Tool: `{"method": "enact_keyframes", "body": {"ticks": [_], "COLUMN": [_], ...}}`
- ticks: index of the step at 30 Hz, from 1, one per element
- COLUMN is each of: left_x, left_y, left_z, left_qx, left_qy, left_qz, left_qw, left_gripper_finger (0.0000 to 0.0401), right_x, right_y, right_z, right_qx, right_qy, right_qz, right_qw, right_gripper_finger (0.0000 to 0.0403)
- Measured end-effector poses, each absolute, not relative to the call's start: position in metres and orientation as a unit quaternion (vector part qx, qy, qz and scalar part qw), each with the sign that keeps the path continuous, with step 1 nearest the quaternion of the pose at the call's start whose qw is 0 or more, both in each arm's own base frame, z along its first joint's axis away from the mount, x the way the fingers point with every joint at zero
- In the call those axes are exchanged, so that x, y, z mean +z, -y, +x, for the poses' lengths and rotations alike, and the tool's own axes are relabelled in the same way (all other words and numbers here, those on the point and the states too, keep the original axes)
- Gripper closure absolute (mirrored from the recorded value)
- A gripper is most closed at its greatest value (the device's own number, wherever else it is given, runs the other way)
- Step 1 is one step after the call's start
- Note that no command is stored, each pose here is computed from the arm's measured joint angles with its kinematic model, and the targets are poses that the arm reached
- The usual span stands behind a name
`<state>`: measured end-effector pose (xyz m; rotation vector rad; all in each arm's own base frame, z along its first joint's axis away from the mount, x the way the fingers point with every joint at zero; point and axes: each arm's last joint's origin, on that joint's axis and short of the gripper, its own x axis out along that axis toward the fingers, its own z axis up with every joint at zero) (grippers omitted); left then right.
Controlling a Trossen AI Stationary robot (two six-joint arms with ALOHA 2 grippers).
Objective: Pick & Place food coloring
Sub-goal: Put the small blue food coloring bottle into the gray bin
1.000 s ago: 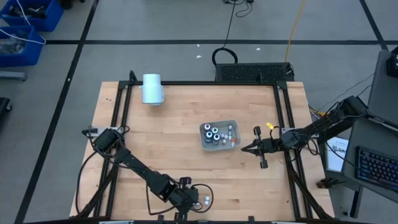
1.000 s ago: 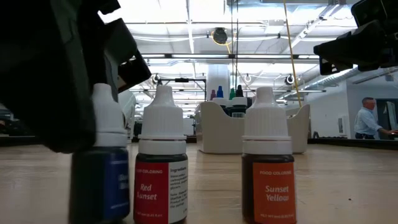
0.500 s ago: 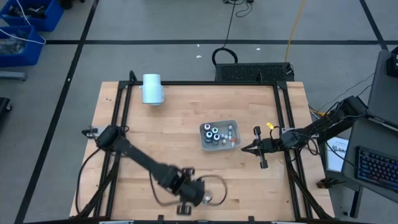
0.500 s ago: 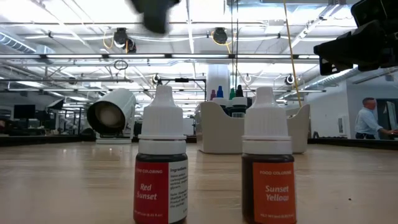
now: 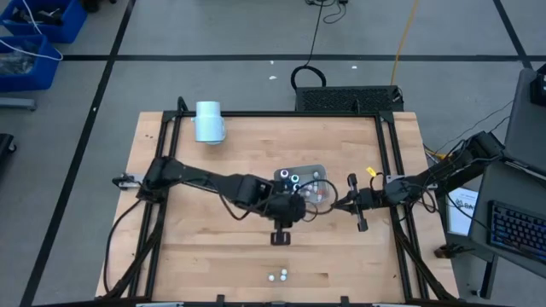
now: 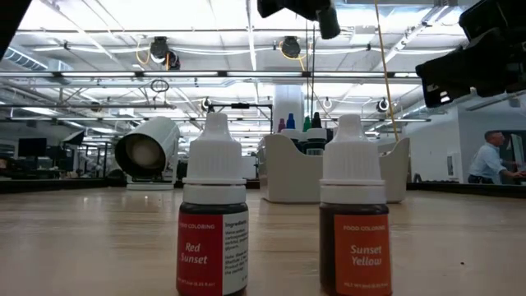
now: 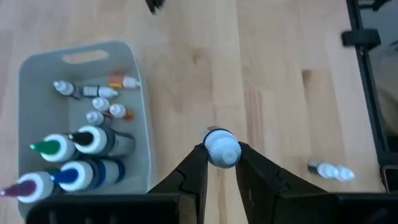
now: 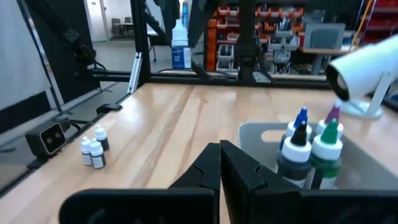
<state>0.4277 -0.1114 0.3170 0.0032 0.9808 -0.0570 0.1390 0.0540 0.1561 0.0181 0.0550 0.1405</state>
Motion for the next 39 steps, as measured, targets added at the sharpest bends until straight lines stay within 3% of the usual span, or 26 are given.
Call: {"method": "enact_keyframes", "body": {"ticks": [10, 30, 39], "left_x": [0.319, 0.316, 0.296], "left_y": [0.11, 0.045, 0.011], "left_z": [0.432, 0.45, 0.483], "left_qx": [-0.028, 0.036, 0.025], "left_qy": [-0.45, -0.435, -0.376], "left_qz": [-0.006, 0.007, -0.005], "left_qw": [0.893, 0.899, 0.926], "left_gripper_finger": [0.0325, 0.0325, 0.0325], "right_x": [0.156, 0.171, 0.173], "right_y": [-0.054, -0.054, -0.054], "right_z": [0.139, 0.139, 0.138], "right_qx": [0.069, 0.067, 0.065], "right_qy": [-0.034, 0.055, 0.063], "right_qz": [0.087, -0.067, -0.067], "right_qw": [0.993, 0.994, 0.994], "right_gripper_finger": [0.0403, 0.0403, 0.0403]}}
